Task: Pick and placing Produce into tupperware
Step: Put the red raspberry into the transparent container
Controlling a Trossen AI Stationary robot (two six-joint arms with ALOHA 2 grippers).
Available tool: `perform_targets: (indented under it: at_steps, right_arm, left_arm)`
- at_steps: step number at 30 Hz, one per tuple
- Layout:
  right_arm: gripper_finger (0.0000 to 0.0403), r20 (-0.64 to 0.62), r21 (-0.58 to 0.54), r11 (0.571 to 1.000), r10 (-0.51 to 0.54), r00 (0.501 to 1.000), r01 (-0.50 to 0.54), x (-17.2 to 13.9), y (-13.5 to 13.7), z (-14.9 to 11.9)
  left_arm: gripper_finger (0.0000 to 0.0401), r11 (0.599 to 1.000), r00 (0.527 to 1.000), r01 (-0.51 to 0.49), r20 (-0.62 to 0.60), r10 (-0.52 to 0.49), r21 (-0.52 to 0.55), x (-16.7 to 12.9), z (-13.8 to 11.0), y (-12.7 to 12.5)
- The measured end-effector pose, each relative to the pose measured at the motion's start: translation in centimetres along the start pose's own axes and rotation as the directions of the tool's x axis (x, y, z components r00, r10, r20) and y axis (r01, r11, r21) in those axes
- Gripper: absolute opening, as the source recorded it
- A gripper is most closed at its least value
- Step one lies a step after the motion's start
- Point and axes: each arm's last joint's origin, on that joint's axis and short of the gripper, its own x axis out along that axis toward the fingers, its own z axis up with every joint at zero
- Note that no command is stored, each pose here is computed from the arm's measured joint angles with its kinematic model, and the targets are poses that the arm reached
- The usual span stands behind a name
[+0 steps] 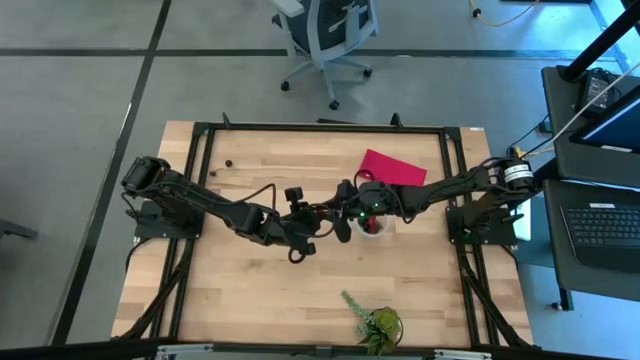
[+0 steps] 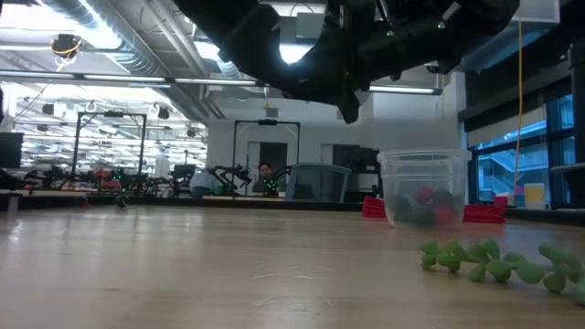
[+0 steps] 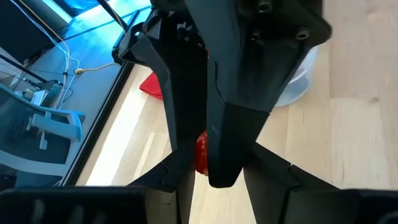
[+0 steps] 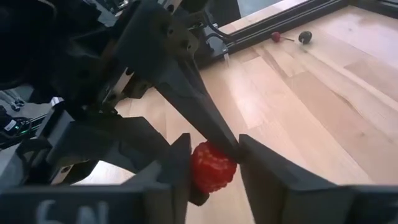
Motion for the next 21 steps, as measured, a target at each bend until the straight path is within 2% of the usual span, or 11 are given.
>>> perform_targets:
  at_steps: [2, 7, 14, 21]
  right_arm:
    - [0.0103, -0.003, -0.022, 1.0, 0.0, 1.0, 0.0, 0.0, -0.02, -0.03]
    - [0.0092, -0.007, -0.057, 0.998, -0.002, 1.0, 0.002, 0.0, -0.03, -0.06]
    - [0.0091, -0.009, -0.077, 0.997, -0.003, 1.0, 0.002, 0.0, -0.04, -0.09]
    - [0.0091, -0.04, -0.08, 0.997, -0.004, 0.999, 0.001, 0.02, -0.11, -0.41]
  left_arm:
    - [0.0116, 1.0, 1.0, -0.003, -0.001, 0.003, 0.001, -0.01, -0.02, 0.0]
    - [0.013, 1.0, 1.0, 0.003, 0.0, -0.003, 0.016, -0.01, -0.01, -0.03]
    - [0.0134, 1.0, 1.0, 0.007, -0.004, -0.007, 0.024, -0.02, -0.05, -0.04]
    - [0.0135, 0.997, 0.997, 0.078, -0.016, -0.078, 0.006, -0.02, -0.16, -0.23]
